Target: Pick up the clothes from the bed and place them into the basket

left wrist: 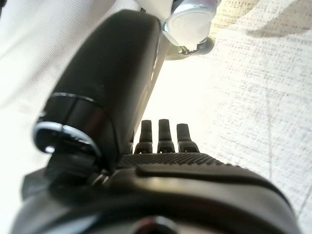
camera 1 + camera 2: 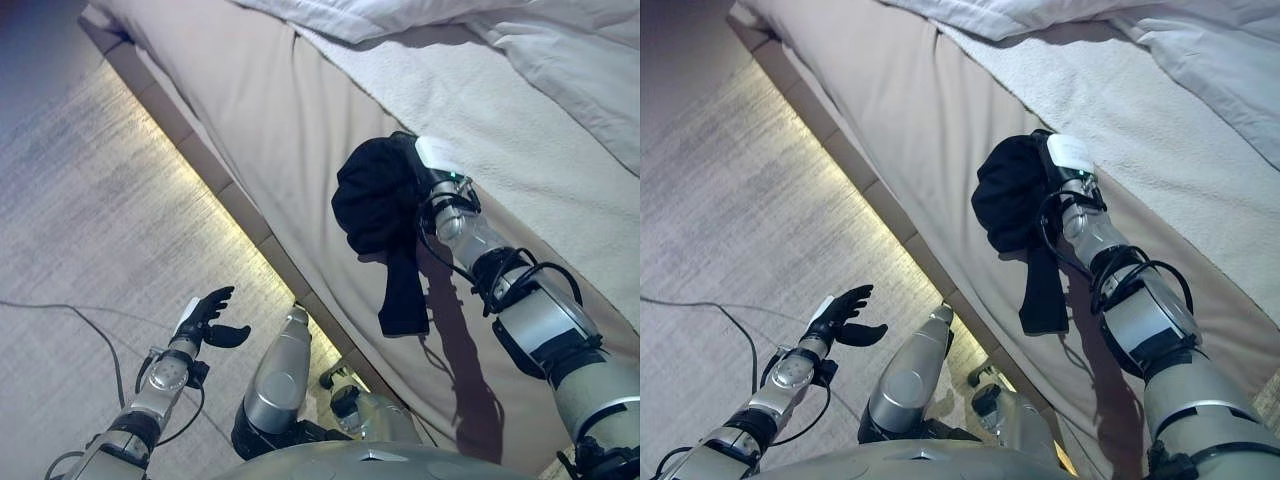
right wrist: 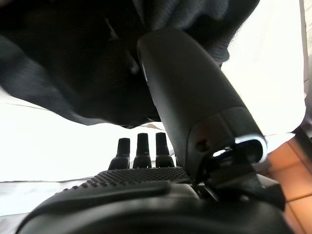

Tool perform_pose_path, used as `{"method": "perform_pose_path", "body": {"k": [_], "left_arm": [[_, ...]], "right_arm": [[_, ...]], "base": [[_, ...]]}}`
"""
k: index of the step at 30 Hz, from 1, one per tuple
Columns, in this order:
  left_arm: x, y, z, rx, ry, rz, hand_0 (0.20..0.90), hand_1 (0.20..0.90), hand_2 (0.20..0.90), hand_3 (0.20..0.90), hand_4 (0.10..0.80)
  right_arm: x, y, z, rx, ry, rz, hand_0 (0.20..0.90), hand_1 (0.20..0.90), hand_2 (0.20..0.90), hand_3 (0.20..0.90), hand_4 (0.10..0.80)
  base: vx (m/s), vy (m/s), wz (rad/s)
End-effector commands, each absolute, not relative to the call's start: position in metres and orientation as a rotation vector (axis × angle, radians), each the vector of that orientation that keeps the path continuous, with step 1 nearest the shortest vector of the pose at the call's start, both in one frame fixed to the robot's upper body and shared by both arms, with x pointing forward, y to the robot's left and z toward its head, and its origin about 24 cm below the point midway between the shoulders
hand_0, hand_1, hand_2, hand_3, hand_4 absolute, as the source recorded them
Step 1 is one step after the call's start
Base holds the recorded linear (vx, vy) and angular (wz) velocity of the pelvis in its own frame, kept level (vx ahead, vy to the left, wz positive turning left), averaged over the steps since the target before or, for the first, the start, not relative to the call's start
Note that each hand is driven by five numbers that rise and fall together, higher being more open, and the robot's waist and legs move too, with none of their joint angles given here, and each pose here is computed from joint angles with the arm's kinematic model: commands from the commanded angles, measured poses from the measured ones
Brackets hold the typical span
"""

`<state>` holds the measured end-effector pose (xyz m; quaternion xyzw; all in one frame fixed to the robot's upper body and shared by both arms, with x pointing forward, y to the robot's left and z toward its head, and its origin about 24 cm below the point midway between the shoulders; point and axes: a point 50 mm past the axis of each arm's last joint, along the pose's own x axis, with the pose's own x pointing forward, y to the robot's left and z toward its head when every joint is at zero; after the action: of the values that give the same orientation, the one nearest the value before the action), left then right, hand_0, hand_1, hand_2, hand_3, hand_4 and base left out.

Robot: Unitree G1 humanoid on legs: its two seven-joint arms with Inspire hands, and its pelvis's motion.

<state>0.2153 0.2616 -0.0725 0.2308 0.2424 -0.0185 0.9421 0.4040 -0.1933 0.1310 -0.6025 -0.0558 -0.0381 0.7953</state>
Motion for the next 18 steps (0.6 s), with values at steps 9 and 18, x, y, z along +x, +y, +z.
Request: {"method": "perform_pose_path", "body": {"k": [9,18], "left_arm": [[0.211,0.270,-0.053,0.430,0.375,-0.029,0.900,0.900,0.900,0.900,0.800],[0.228,0.264,-0.038,0.432,0.334,-0.033,0.900,0.900,0.900,0.900,0.800]], "right_arm": [[0.393,-0.245,0.099,-1.171,0.534,-0.038,0.900,0.900,0.900,0.900,0.800],[0.383,-0.256,0.080,-1.001,0.553,-0.118,0.900,0.900,0.900,0.900,0.800]], "base": [[0.007,0.035,0.06],[-0.017,-0.005,0.12]]}}
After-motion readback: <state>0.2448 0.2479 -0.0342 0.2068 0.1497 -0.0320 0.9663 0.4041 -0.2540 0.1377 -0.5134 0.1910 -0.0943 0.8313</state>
